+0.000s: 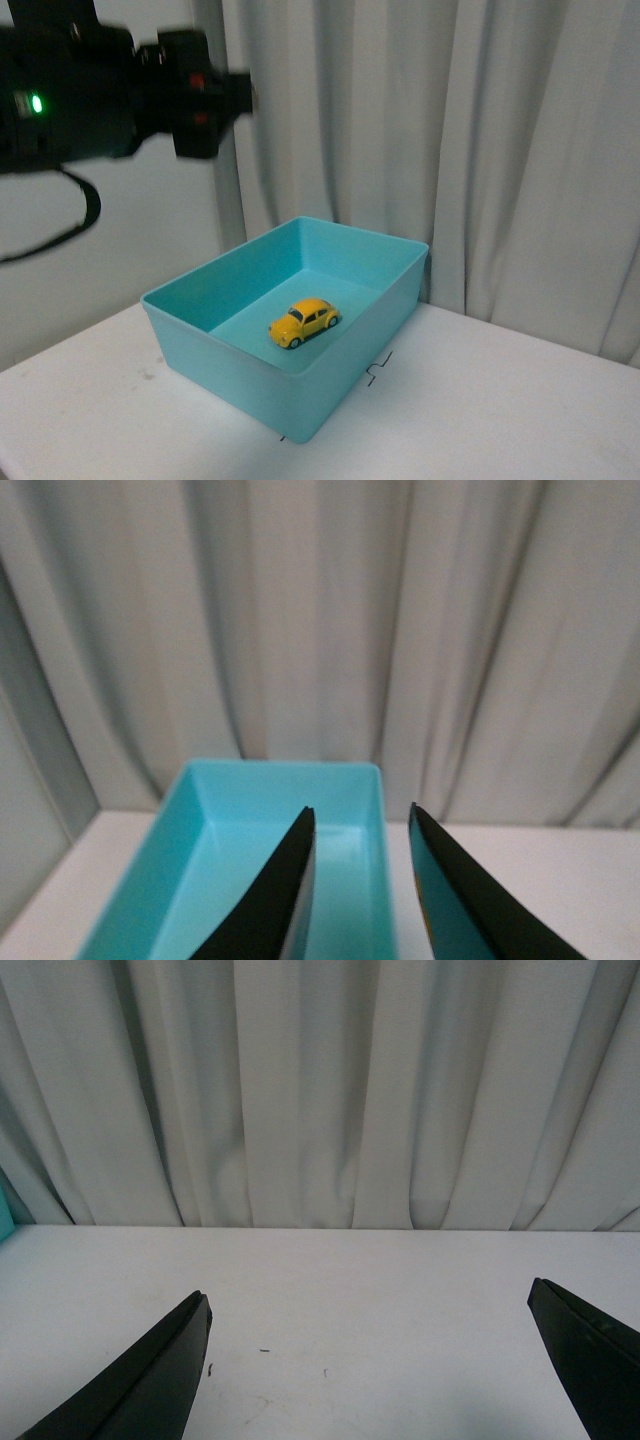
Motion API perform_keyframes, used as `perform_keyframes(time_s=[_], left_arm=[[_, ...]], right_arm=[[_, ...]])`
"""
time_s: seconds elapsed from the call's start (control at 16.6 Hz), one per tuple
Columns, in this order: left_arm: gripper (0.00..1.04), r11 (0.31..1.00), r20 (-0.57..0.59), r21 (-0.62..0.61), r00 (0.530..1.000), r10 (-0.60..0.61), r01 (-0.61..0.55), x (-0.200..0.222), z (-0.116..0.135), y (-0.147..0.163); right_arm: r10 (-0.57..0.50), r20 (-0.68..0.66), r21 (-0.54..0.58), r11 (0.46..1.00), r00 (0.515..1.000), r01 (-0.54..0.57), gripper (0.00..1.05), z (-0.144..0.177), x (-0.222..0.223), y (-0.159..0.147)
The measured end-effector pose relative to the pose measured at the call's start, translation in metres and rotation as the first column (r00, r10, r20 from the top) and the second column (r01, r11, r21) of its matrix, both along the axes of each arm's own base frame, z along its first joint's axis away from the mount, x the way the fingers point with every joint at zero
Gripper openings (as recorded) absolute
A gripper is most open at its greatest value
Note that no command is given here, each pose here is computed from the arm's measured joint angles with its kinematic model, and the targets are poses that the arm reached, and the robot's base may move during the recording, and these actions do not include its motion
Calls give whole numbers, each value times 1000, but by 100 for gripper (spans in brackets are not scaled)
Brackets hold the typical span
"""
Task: Wind up and store yellow beetle toy
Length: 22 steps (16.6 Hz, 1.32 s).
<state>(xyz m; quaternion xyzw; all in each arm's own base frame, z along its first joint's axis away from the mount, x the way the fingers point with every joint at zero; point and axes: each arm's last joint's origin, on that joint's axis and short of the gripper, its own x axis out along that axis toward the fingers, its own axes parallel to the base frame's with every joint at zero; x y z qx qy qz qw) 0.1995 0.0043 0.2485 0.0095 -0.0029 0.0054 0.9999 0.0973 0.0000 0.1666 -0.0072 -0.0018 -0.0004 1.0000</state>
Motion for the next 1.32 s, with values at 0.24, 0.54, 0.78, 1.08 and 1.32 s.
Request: perform_keyframes(time_s=[0.24, 0.54, 0.78, 1.08, 1.32], left_arm=[[2, 1000, 12, -16, 1000, -7, 7, -28, -29, -4], [2, 1000, -4, -16, 1000, -10, 10, -52, -55, -4], [2, 1000, -12, -16, 1000, -10, 10, -66, -67, -4], [2, 1000, 17, -16, 1000, -10, 11, -78, -77, -4], [2, 1000, 3, -16, 1000, -10, 10, -87, -79, -4]], right_arm=[[0, 0, 0, 1000, 1000, 0, 98, 0, 0, 0], [1, 0, 0, 1000, 1000, -1, 98, 0, 0, 0], [1, 0, 0, 1000, 1000, -1, 98, 0, 0, 0], [1, 0, 0, 1000, 1000, -1, 98, 0, 0, 0], [1, 0, 0, 1000, 1000, -1, 98, 0, 0, 0]])
